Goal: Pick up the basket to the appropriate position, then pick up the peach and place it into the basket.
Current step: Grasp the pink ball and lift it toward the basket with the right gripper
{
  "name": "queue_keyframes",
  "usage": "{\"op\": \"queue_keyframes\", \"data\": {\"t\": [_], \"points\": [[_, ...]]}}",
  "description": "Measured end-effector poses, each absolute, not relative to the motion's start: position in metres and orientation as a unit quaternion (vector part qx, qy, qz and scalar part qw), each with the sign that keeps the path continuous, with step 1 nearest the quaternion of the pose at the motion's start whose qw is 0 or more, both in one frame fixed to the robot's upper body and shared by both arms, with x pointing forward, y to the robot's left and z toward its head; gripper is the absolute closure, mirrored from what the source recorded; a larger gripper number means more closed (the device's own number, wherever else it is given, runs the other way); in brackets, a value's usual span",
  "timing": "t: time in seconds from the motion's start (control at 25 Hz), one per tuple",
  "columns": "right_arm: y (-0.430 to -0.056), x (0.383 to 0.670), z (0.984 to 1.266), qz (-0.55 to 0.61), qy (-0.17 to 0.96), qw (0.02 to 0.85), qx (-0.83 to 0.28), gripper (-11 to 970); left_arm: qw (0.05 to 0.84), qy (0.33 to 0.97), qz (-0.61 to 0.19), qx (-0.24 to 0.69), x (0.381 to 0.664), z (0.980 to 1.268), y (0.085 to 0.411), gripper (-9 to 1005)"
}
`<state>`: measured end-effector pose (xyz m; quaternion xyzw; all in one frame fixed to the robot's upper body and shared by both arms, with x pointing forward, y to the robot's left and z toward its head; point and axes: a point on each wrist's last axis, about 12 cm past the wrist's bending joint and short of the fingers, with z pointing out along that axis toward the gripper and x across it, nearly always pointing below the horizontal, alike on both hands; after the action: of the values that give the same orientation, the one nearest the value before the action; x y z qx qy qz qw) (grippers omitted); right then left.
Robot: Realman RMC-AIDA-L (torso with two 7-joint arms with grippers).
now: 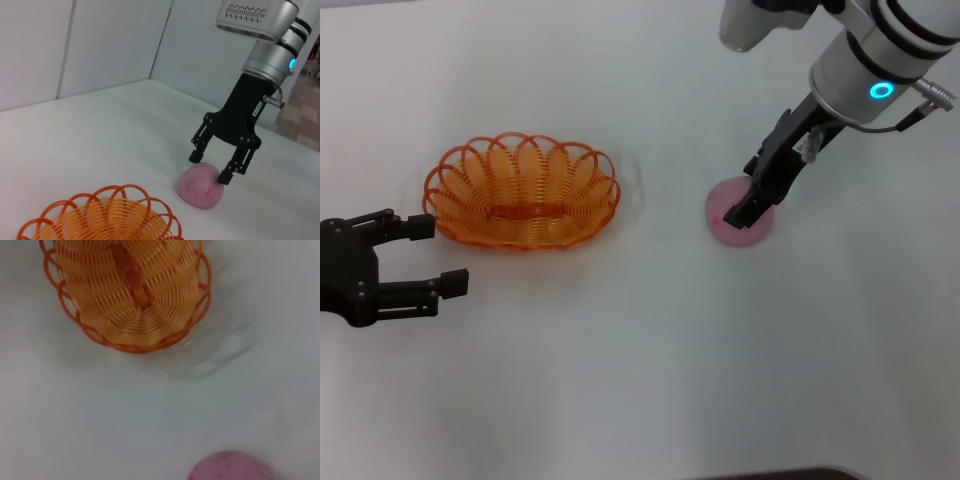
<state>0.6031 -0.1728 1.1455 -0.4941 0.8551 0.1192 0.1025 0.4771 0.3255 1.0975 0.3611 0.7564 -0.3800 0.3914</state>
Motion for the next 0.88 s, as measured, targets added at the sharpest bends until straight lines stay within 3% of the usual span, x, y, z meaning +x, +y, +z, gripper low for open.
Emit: {"op": "queue_keyframes", "data": {"t": [0.2,0.6,0.88], "points": [[-0.1711,0.6013,1.1427,0.119,0.852,0.091,-0.501,119,0.389,0.757,-0.381,0.361,0.4768,1.0969,0.3248,103],[-0.1705,0.6011,1.1431,0.119,0.853,0.09,-0.501,557,0.386,0.758,-0.383,0.361,0.4763,1.0955,0.3235,101],[-0.1714,0.6019,1.1446,0.119,0.853,0.093,-0.499,799,0.384,0.759,-0.385,0.357,0.4753,1.0947,0.3241,101]]}}
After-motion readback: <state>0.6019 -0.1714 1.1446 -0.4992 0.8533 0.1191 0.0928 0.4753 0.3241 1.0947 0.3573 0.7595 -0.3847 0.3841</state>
